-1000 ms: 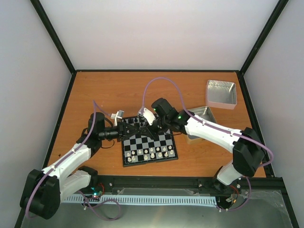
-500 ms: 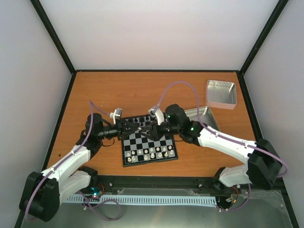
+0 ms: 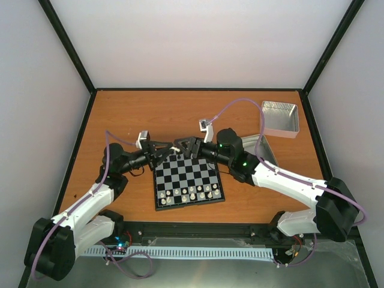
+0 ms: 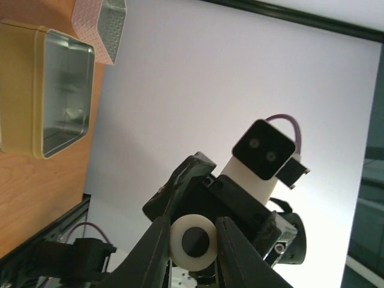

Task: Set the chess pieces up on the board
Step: Place the chess piece on the chessboard.

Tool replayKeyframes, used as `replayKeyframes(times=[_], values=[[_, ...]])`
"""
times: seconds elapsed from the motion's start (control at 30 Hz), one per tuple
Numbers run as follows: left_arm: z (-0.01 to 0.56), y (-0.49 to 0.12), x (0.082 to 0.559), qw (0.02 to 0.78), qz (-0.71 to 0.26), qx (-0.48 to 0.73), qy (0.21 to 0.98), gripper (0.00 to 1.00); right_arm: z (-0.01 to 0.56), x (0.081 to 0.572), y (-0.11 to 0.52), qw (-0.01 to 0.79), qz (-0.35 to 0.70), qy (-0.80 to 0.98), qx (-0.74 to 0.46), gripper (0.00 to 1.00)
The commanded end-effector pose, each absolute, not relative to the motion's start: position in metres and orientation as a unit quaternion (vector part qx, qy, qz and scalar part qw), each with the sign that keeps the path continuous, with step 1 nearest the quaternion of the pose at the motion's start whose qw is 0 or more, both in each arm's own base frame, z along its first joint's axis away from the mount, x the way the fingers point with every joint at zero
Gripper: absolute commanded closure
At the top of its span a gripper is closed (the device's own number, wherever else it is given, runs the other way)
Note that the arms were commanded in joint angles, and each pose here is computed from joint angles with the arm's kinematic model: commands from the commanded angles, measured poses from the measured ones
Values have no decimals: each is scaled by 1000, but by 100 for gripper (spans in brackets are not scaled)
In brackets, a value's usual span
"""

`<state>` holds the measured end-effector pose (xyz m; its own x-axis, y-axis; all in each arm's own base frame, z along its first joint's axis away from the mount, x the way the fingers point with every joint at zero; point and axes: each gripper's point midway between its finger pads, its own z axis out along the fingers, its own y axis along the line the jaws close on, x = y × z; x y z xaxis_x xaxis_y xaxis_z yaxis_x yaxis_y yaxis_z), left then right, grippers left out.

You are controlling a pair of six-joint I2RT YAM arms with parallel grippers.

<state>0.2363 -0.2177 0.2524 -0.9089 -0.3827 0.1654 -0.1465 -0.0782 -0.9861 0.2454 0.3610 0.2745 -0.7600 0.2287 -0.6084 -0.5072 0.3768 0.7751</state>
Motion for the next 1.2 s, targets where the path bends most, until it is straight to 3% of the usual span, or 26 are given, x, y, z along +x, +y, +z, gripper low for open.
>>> replayKeyframes(times=[0.0, 0.2, 0.6, 0.9, 1.07, 1.17], values=[[280, -214, 240, 81, -744, -217, 626, 96, 286, 247, 366, 331, 576, 743, -81, 49], [283, -213, 242, 78, -749, -225, 618, 97, 289, 235, 378, 309, 605, 725, -114, 60], [281, -209, 241, 69, -761, -242, 598, 97, 277, 238, 378, 297, 596, 740, -100, 71], [276, -208, 240, 68, -759, -250, 597, 97, 264, 240, 379, 285, 583, 756, -88, 92], [268, -205, 243, 92, -741, -254, 615, 82, 259, 242, 380, 274, 561, 776, -91, 97], [257, -204, 246, 111, -717, -257, 639, 65, 250, 240, 380, 258, 537, 797, -100, 97]])
